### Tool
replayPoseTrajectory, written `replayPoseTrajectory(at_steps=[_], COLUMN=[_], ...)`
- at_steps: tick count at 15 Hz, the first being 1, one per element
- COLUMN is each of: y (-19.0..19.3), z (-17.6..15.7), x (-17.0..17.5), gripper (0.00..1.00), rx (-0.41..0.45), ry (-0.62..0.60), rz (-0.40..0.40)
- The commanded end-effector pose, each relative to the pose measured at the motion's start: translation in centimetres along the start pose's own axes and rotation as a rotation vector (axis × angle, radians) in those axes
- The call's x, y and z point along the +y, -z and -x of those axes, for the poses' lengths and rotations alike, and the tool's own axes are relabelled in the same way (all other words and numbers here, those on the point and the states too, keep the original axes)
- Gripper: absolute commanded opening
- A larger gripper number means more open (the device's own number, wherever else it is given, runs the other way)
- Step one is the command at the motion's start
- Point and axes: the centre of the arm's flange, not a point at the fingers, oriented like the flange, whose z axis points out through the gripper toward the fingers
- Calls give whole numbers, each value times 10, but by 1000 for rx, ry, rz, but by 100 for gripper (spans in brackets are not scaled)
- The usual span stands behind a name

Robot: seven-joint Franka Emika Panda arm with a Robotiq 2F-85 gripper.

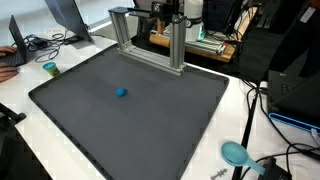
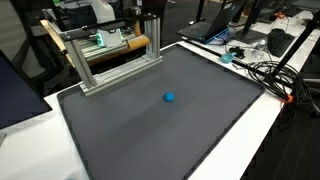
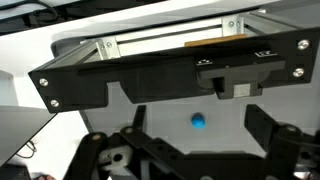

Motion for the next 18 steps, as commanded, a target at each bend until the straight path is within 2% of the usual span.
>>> replayPoseTrajectory(at_steps=[1,3,5,9,11,13,18], y=[0,0,-1,-11,-15,-20,-37], z=[0,0,10,27,28,21,4], x=[0,0,-21,-66,-85,-98,-89], gripper=[100,100,100,100,100,100,100], rx=[0,0,-32,-41,-55,-102,-153], ry=[-1,-1,-16,66,68,77,3], rz=[0,0,22,95,64,-6,-116])
